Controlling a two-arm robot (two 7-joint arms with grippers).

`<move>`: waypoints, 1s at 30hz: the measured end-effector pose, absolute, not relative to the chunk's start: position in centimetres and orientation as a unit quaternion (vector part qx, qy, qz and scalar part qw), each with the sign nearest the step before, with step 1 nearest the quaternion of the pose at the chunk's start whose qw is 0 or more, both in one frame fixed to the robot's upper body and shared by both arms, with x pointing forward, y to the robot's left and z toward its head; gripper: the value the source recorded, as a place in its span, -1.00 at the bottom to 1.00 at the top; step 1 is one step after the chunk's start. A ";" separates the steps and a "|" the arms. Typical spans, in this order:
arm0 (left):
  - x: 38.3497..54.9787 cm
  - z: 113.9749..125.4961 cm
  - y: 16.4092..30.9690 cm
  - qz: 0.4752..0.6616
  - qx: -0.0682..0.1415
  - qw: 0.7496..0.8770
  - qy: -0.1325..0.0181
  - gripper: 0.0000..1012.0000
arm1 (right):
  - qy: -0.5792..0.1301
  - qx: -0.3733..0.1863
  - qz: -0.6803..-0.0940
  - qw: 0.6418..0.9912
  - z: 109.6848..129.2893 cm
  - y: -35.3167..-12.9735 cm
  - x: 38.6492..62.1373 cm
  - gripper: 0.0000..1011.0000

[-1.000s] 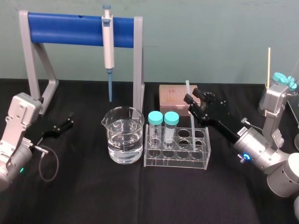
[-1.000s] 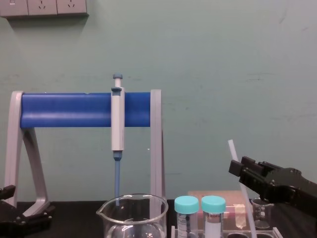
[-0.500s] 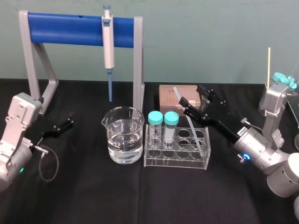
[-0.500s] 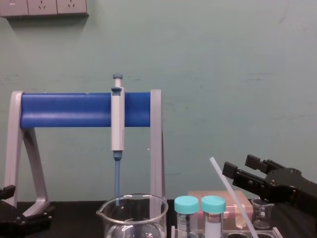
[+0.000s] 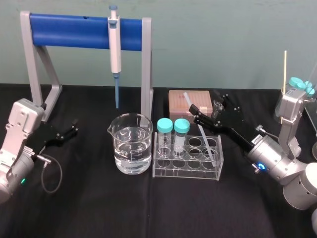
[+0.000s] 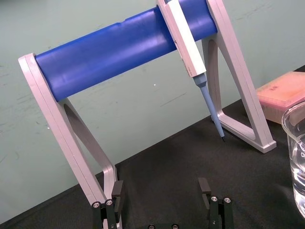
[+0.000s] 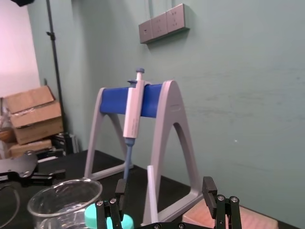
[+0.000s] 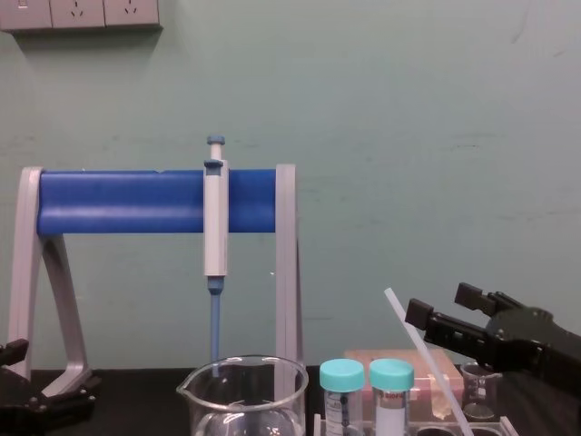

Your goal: Pick up the stirring rod with one hand, then place it down.

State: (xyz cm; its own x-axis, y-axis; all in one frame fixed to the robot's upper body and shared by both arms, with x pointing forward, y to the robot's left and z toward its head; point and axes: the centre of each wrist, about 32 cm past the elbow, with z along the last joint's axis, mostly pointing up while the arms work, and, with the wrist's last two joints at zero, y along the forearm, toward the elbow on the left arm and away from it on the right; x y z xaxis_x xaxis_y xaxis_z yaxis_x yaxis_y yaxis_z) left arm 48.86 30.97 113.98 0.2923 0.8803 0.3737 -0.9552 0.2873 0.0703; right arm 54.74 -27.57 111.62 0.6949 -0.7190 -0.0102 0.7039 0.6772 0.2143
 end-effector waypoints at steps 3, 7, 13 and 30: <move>48.9 114.0 31.0 0.580 0.141 0.791 -0.132 0.98 | -0.050 0.102 -0.408 0.906 112.0 -27.5 54.4 0.98; 48.9 114.0 31.0 0.580 0.141 0.791 -0.132 0.98 | -0.070 0.113 -0.442 0.887 112.5 -27.3 53.7 0.98; 48.9 114.0 31.0 0.580 0.141 0.791 -0.132 0.98 | -0.082 0.124 -0.501 0.852 113.0 -27.7 52.1 0.98; 48.9 114.0 31.0 0.580 0.141 0.791 -0.132 0.98 | 0.029 0.102 -0.575 0.811 111.6 -29.7 48.8 0.98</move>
State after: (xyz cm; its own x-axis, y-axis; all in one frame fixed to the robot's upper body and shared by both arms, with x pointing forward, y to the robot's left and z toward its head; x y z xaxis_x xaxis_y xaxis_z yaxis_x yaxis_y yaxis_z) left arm 48.86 30.97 113.98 0.2923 0.8803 0.3738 -0.9552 0.2874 0.0703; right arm 48.83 -29.73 111.64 0.3374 -0.9270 -0.1640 0.9387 0.3183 0.1321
